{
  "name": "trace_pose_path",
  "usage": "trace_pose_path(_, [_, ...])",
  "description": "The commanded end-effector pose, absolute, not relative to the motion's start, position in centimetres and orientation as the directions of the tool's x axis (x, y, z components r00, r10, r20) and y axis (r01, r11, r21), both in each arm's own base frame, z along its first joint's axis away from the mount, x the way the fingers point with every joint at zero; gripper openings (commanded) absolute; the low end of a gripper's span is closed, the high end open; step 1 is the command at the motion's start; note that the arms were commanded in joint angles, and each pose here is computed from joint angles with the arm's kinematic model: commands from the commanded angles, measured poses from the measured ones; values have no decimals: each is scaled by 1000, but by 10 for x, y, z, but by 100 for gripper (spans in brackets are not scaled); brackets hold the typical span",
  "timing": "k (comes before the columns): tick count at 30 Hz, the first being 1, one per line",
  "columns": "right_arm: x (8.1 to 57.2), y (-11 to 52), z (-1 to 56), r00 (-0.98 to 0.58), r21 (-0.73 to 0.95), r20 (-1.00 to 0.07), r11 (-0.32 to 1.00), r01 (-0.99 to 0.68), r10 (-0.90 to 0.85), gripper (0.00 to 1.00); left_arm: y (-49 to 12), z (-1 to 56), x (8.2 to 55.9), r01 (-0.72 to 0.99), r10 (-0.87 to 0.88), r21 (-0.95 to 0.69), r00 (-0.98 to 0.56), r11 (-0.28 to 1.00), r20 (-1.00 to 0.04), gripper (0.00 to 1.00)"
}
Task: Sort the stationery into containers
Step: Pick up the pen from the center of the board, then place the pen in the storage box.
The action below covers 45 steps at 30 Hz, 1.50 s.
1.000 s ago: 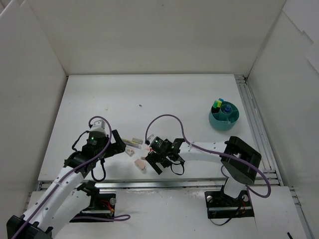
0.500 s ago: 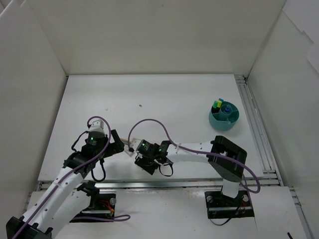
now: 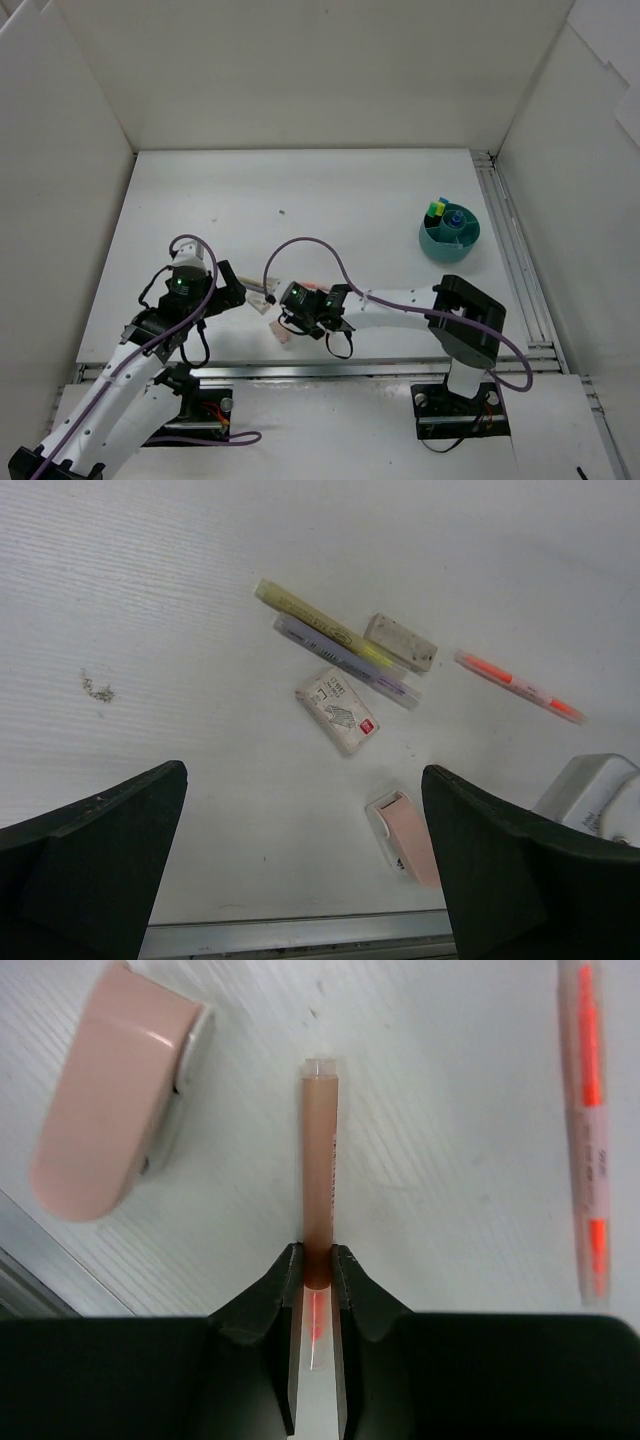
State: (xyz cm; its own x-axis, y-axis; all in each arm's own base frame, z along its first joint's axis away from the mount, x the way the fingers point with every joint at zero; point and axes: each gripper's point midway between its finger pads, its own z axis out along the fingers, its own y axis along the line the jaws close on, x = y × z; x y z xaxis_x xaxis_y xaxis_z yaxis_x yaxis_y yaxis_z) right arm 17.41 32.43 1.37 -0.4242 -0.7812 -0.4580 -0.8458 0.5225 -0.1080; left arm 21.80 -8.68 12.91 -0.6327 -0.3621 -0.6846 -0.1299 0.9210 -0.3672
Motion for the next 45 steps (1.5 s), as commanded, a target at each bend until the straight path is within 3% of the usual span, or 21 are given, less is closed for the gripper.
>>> trace_pose_path(1, [203,315,67,-393,-195,-560,577,-793,-730,0,-90,160,230,-90,-365,-387,-572,918,-734,99])
trace_pose_path(4, [238,307,117,-303,-278,-635,576,-768,-711,0,-93,165,233,-74,-358,-388,-569,919,-740,100])
trace_pose_path(7, [283,288,181,-158,-463,-655,558,-689,-739,0,-94,171,238,-64,-349,-382,-564,922,-748,100])
trace_pose_path(10, [323,266,240,-28,-611,-616,500,-614,-787,0,-97,183,245,-49,-343,-381,-555,923,-758,99])
trace_pose_path(13, [353,241,282,78,-749,-500,385,-539,-862,0,-99,187,249,-42,-330,-371,-555,928,-763,100])
trace_pose_path(17, [382,206,306,161,-861,-238,131,-491,-958,0,-101,194,257,-14,-303,-352,-544,936,-782,99])
trace_pose_path(19, [394,173,311,116,-869,-74,7,-494,-990,0,-103,199,263,1,-280,-333,-540,943,-794,99])
trace_pose_path(22, [403,132,295,48,-798,203,-194,-571,-978,0,-105,203,270,17,-242,-300,-551,954,-799,100])
trace_pose_path(25, [400,85,262,39,-624,459,-353,-698,-888,0,-107,204,279,26,-218,-279,-553,960,-804,99])
trace_pose_path(28, [395,40,239,34,-462,611,-391,-796,-791,0,-113,203,289,60,-188,-264,-554,963,-811,99])
trace_pose_path(36, [370,-27,208,107,-234,708,-375,-897,-698,0,-154,184,309,232,8,-168,-608,958,-794,100])
trace_pose_path(45, [362,-26,157,238,-89,666,-393,-915,-707,0,-192,177,327,330,87,-150,-605,932,-792,99])
